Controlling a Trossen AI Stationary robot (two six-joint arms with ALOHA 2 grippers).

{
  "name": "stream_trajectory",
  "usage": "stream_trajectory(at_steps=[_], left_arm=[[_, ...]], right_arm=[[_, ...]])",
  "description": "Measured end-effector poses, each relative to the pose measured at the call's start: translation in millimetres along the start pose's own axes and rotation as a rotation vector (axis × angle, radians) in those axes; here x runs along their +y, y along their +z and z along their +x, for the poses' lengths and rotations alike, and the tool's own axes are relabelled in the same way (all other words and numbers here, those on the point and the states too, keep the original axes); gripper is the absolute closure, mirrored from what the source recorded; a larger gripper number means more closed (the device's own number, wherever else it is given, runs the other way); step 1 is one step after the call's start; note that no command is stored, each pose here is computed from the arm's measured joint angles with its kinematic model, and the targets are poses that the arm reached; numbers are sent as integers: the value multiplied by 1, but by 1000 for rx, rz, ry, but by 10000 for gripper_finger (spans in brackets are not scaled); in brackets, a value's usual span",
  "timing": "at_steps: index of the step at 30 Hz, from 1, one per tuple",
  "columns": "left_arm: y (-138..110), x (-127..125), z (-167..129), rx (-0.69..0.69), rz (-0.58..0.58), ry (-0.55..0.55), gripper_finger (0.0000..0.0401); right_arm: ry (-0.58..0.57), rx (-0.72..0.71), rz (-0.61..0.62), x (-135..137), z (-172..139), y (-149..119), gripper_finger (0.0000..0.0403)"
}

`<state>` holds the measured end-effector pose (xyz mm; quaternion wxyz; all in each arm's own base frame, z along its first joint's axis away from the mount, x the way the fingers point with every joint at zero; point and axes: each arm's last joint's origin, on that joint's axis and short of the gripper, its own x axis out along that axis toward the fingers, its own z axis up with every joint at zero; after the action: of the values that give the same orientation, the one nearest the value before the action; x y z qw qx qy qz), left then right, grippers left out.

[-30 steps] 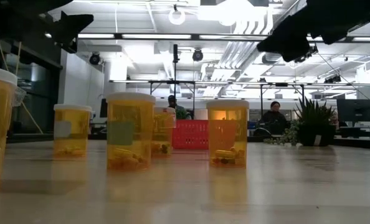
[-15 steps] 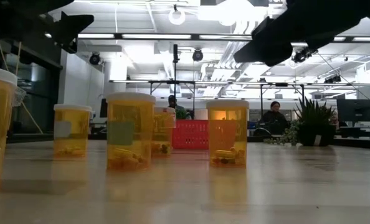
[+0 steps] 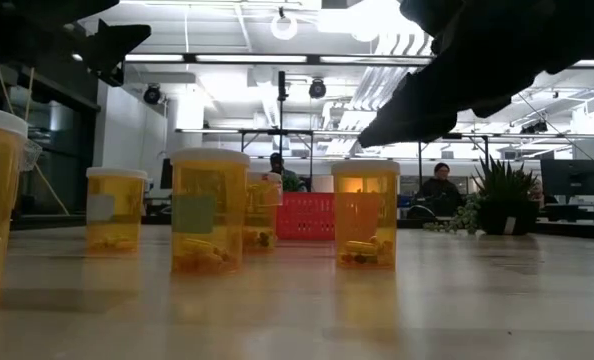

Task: Pick and place pill bottles into a basket
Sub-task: Put the orange pill bottle into the red bin

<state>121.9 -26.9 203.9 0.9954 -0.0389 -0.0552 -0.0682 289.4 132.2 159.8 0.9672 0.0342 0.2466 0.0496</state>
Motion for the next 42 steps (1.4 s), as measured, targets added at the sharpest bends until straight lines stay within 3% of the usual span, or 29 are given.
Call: stream_trajectory(at_steps=[10, 18, 42], left_arm=[[0, 0, 0, -1, 0, 11, 124], [0, 0, 0, 2, 0, 14, 124], [0, 0, 0, 2, 0, 16, 124]], right_arm=[[8, -19, -49, 3, 0, 0, 92], [9, 15, -146, 4, 10, -11, 93], [-16, 28, -126, -6, 33, -30, 94]])
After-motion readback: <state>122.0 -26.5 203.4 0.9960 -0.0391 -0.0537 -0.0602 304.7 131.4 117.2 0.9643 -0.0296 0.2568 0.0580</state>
